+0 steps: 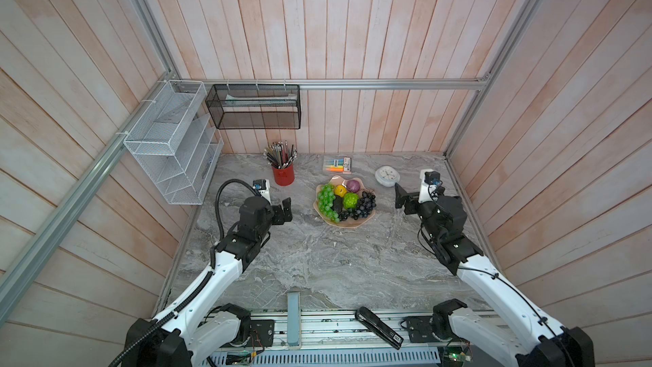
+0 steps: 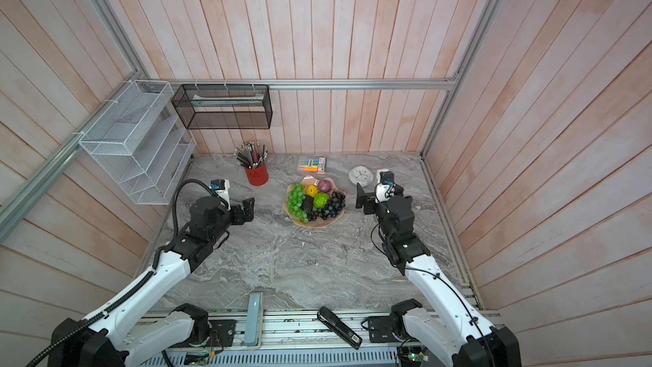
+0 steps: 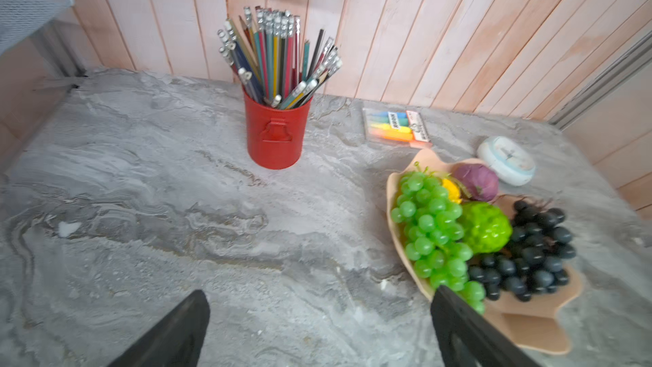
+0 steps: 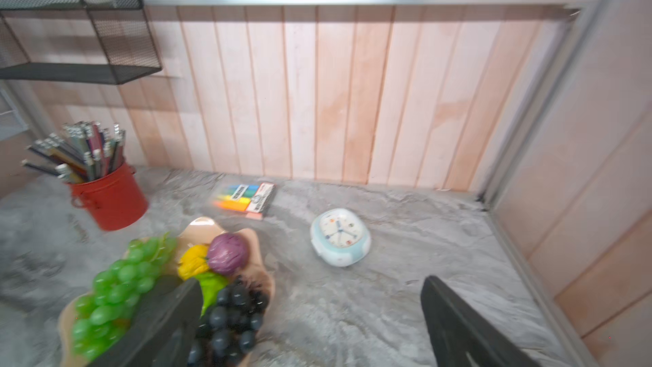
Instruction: Place and organize the fake fruits in the fruit bowl
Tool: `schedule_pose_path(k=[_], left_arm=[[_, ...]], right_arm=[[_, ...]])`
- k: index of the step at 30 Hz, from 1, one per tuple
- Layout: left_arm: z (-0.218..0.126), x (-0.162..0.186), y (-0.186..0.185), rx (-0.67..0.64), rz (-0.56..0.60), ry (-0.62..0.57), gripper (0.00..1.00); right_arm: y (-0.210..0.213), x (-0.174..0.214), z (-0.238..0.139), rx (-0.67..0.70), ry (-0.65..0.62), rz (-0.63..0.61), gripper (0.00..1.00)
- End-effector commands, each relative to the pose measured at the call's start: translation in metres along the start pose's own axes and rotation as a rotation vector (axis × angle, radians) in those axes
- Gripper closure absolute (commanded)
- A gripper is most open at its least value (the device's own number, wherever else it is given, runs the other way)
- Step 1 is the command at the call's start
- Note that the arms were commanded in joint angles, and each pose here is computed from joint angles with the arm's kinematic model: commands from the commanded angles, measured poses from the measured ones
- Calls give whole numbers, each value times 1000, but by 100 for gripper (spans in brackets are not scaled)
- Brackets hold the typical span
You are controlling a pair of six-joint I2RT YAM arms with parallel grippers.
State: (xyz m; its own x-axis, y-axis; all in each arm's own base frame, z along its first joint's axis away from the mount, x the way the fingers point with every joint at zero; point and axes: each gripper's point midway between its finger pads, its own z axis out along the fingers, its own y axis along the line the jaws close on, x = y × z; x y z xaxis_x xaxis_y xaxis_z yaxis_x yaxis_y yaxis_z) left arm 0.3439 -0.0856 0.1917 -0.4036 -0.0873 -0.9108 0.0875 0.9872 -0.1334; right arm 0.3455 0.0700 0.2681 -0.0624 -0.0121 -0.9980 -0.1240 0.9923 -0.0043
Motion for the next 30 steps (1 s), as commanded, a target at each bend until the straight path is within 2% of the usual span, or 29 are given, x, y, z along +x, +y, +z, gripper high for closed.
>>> schedule_pose_path(k=[1, 3, 6, 11, 16, 19, 21, 22, 23, 24, 26, 28, 30], left_arm=[[3, -19, 35, -127, 60, -175, 0], [2, -13, 49, -184, 107, -240, 0], [3, -6, 71, -263, 129, -308, 0], [15, 4, 83, -244, 123, -337, 0], [28, 15, 90, -269, 155, -342, 0], [36, 20, 101, -269, 124, -348, 0], [45, 30, 116, -267, 57, -301, 0], [46, 27, 121, -274, 52, -329, 0], [49, 31, 121, -264, 42, -292, 0], [50, 32, 120, -258, 37, -271, 0], [47, 30, 121, -261, 44, -310, 0], [50, 32, 121, -260, 38, -276, 0], [49, 31, 121, -261, 42, -293, 0]], right_arm=[[-32, 8, 1, 73, -81, -19, 2], [-56, 32, 2, 127, -20, 46, 2], [-81, 57, -6, 213, -51, 77, 2], [-92, 98, 3, 208, 14, 86, 2], [-88, 111, 11, 160, -1, 53, 2], [-85, 124, 17, 131, 29, 45, 2], [-81, 135, 19, 103, 31, 41, 2], [-80, 136, 22, 95, 12, 44, 2], [-78, 132, 24, 79, -12, 41, 2], [-78, 135, 26, 79, 24, 36, 2], [-80, 142, 31, 79, 82, 44, 2], [-81, 139, 28, 77, 47, 58, 2], [-82, 141, 28, 78, 55, 59, 2]])
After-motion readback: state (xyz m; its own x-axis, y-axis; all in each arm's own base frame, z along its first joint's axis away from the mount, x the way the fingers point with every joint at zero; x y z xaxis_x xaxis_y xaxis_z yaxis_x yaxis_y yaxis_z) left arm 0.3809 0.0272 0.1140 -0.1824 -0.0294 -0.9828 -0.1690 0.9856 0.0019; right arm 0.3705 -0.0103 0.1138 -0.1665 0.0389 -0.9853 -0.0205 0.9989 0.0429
